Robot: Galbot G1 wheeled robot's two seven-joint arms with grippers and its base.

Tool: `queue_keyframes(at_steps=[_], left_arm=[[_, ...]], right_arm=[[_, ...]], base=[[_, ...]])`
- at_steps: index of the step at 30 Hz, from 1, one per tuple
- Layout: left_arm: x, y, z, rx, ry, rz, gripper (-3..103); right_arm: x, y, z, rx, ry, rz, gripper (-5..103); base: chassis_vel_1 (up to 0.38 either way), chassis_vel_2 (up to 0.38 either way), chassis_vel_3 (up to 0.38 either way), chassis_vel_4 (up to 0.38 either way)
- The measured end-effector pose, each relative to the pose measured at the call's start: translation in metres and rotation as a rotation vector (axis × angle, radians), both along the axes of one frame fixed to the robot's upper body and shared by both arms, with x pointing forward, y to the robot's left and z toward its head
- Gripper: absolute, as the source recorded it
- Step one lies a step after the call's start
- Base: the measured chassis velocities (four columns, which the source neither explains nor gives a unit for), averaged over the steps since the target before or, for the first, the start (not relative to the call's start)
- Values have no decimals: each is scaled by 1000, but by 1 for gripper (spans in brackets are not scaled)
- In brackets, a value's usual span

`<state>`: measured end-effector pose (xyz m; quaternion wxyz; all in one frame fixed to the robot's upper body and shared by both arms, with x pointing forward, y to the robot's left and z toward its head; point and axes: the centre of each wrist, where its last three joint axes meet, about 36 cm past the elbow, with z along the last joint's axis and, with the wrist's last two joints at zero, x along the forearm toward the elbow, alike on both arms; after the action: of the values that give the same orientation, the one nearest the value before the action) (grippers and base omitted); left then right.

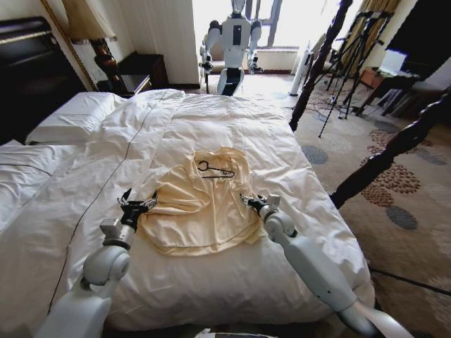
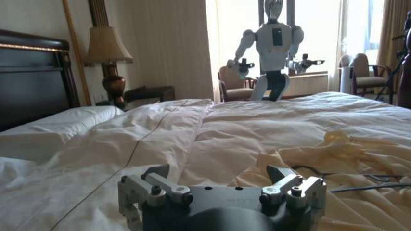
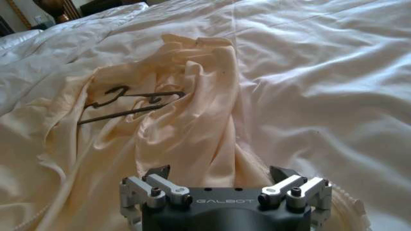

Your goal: Pick up the clothes from the bed and hang them on the clothes hanger.

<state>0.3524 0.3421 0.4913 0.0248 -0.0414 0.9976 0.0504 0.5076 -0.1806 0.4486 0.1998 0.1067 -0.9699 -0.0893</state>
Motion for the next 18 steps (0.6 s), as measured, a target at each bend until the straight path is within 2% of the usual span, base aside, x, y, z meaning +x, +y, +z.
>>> queue_keyframes(at_steps=[2,3,4,7,11,13,16,18], left_arm=[[-2,1,1,0,-3,2,100],[-3,1,1,-2,-2,3,100],[-3,1,1,-2,-2,3,100],[-5,2,1,-3,-3,5,100],[-5,4,2,-4,-8,4,100],[-5,4,2,-10,-9,3,100],[-5,4,2,-16,-9,2,100],[-5,5,1,-26,-6,6,100]], right_arm=[[-3,-3,5,-32,-21,-14,100],[-6,-7,8,-79,-33,-30,100],[-6,-7,8,-79,-33,-30,100],[-10,-20,11,-174,-60,-59,100],[-9,-29,11,-203,-59,-71,101],[-6,-36,7,-219,-45,-82,91],[-4,-38,5,-223,-39,-86,86],[-2,-39,2,-213,-17,-86,75]], base=[[0,0,0,0],[0,0,0,0],[0,0,0,0],[0,0,0,0],[0,0,0,0],[0,0,0,0],[0,0,0,0],[0,0,0,0]])
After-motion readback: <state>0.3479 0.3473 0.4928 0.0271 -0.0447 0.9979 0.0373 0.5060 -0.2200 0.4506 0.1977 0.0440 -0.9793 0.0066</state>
